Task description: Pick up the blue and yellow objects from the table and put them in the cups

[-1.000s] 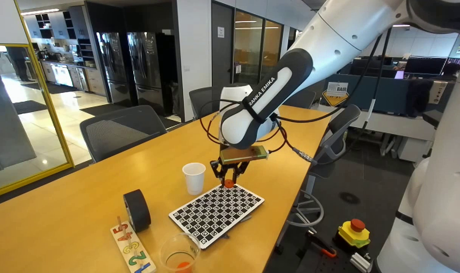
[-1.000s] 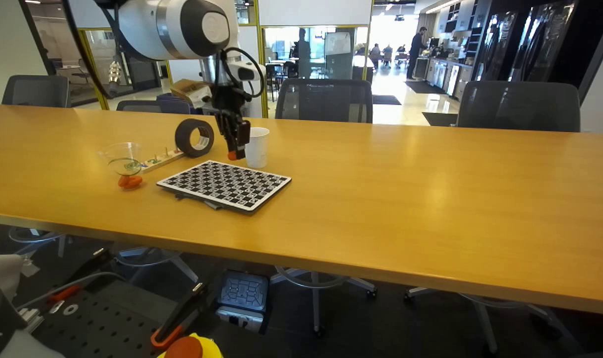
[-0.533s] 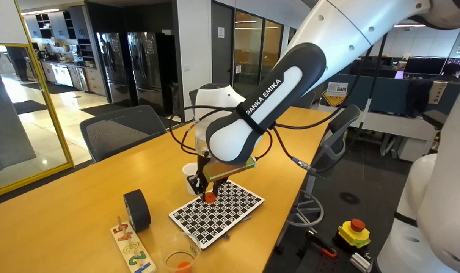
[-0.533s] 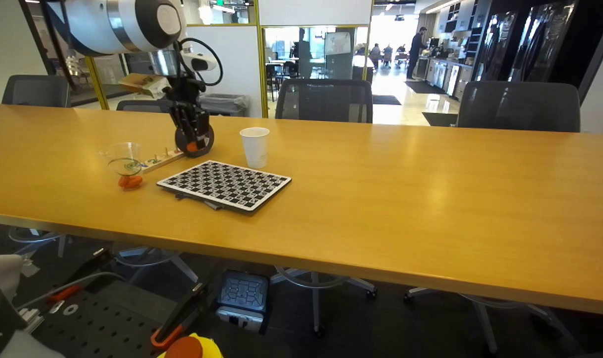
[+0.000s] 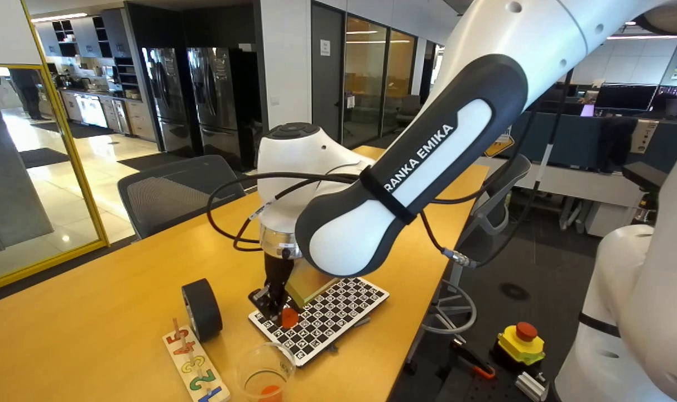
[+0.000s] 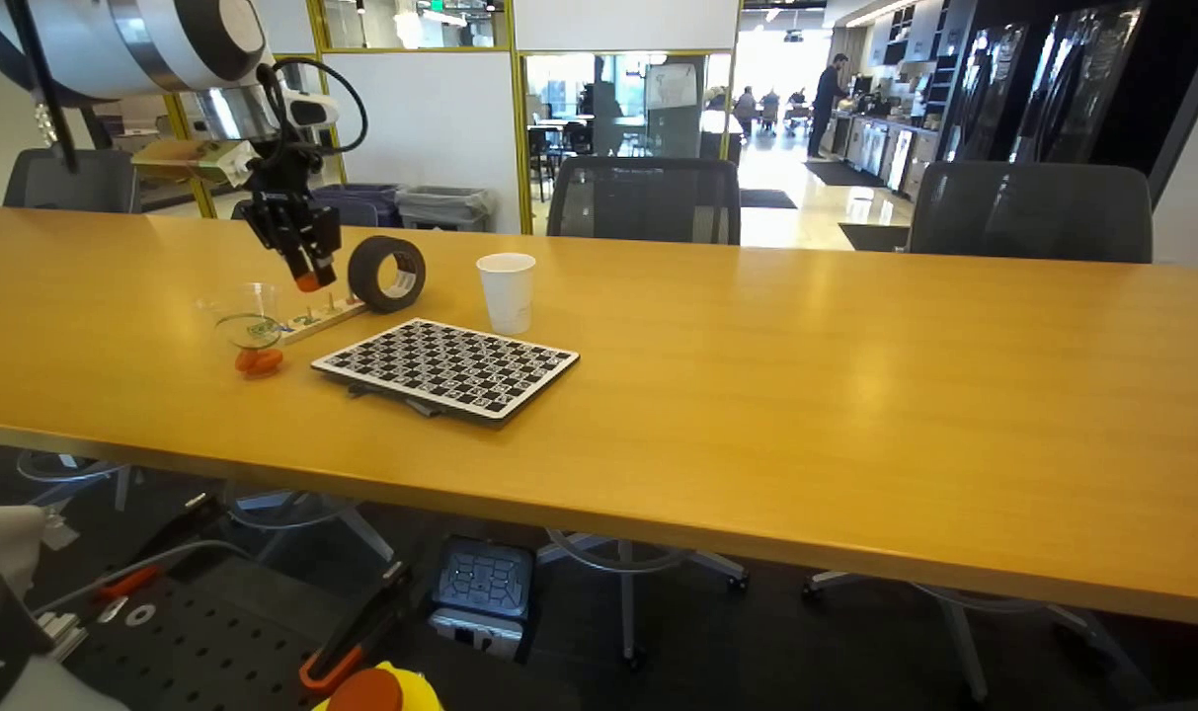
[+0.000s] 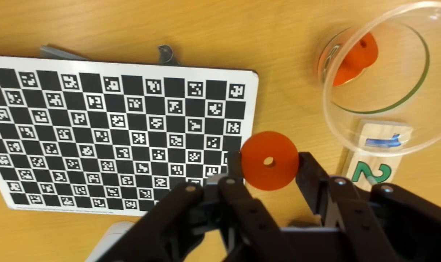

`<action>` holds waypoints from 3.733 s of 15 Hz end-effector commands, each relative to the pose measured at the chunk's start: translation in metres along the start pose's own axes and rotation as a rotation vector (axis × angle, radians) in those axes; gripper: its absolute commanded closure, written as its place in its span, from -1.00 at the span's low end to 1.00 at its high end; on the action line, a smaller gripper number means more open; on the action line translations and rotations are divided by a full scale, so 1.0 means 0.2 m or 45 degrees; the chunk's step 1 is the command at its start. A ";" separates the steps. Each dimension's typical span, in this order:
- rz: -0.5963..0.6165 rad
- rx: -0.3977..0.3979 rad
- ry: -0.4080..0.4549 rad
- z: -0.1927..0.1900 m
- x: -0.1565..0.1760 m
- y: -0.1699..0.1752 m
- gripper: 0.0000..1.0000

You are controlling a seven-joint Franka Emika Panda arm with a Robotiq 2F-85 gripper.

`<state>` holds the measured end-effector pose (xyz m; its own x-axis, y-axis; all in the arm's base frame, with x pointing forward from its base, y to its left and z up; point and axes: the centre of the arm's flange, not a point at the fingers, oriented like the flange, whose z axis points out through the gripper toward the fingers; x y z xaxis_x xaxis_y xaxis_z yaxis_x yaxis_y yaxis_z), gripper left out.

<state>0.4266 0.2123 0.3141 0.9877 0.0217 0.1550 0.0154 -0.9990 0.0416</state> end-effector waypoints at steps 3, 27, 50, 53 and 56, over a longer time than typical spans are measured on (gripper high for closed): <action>-0.183 -0.009 0.060 -0.09 -0.13 -0.20 0.65; -0.357 0.001 0.028 -0.13 -0.21 -0.27 -1.00; -0.057 0.061 -0.160 -1.09 -0.51 1.16 -1.00; -0.002 0.084 -0.138 -1.10 -0.53 1.22 -1.00; -0.009 0.054 -0.191 -1.09 -0.51 1.22 -1.00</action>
<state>0.2962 -0.0258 0.5239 0.9997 0.0253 0.0059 0.0253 -0.9997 0.0001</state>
